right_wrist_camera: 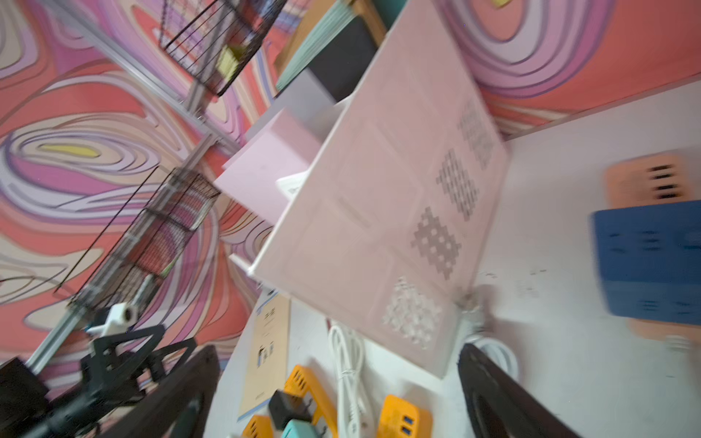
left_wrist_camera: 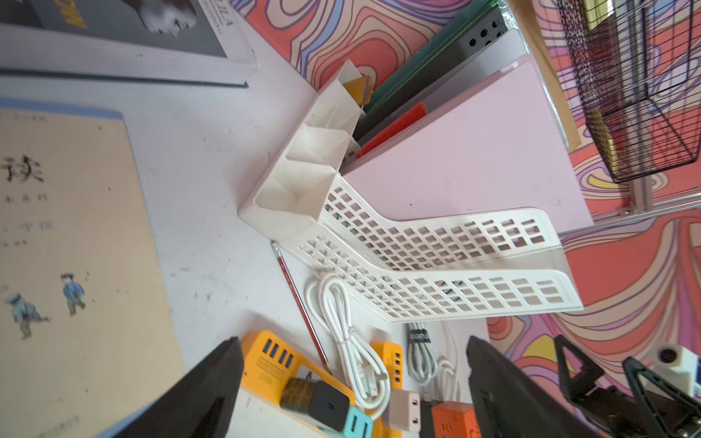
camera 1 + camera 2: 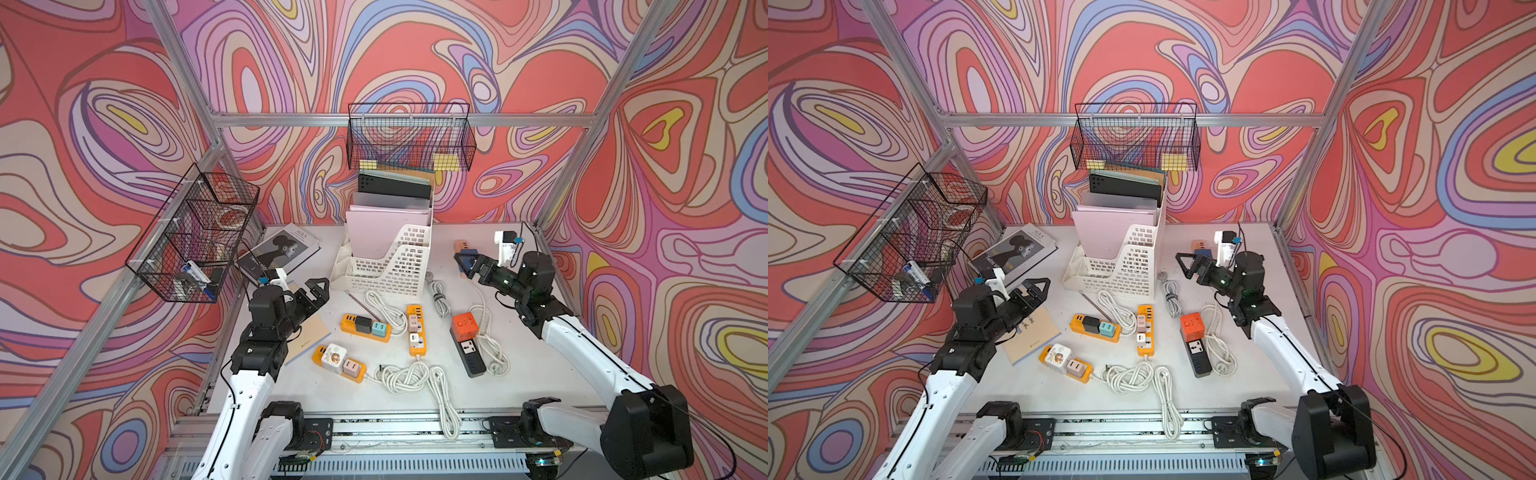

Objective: Pull the plug off the socket
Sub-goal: Remove the plug from the socket.

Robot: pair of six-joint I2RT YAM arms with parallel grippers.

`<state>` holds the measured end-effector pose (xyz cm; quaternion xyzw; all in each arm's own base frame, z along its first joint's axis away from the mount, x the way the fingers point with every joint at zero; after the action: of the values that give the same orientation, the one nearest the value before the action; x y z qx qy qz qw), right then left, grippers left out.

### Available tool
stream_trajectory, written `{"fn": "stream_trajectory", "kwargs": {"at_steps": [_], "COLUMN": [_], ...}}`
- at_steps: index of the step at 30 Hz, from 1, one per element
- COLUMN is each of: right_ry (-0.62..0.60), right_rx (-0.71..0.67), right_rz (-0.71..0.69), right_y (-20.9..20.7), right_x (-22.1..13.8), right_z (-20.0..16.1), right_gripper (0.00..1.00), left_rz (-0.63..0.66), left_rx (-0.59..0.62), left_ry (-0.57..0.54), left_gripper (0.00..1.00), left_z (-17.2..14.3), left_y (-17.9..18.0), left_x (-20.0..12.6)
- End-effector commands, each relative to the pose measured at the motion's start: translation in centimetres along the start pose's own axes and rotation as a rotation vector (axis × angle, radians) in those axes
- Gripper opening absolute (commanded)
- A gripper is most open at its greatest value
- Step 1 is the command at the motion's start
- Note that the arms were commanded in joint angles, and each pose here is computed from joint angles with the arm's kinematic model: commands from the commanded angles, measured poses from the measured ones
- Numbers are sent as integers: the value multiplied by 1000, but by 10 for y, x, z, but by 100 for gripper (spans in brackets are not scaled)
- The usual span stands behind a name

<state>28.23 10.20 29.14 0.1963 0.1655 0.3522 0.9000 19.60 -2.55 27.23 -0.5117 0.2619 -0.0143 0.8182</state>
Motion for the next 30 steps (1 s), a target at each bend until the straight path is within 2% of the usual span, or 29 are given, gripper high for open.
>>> {"fn": "stream_trajectory", "kwargs": {"at_steps": [1,6,9,13,17,20,25,30], "right_ry": [66,152,208,298,410,486,473,528], "right_rx": [-46,-250,-418,-540,-659,-751,-715,-739], "right_rz": [123,247,301,337,359,345,257,239], "right_y": [35,101,143,184,224,238,237,233], "right_x": [6,21,25,39,59,71,81,90], "right_z": [-26,-74,-100,-141,-187,-215,-218,-233], "right_gripper": [98,98,98,98,98,98,98,98], "left_rz": [102,218,317,414,480,490,434,422], "left_rx": [-201,-295,-333,-343,-318,-319,-393,-386], "left_ry": [115,105,125,157,177,176,228,225], "left_gripper": [96,96,96,92,92,94,93,94], "left_z": [-24,-39,-48,-55,-54,-57,-70,-73], "left_y": [19,37,50,58,57,62,75,83], "left_x": [-18,-48,-61,-69,-75,-75,-72,-69]}}
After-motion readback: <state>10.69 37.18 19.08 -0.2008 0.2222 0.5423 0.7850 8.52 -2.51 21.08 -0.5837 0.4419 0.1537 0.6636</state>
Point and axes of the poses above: each gripper's point midway between its finger pads, its own x axis out along the fingers, its own y axis along the line the jaws close on, z = x × y, the point moved 10 cm from there along -x, back along the fingers, and after that the axes turned 13 degrees about -x, right-handed, at the moved point
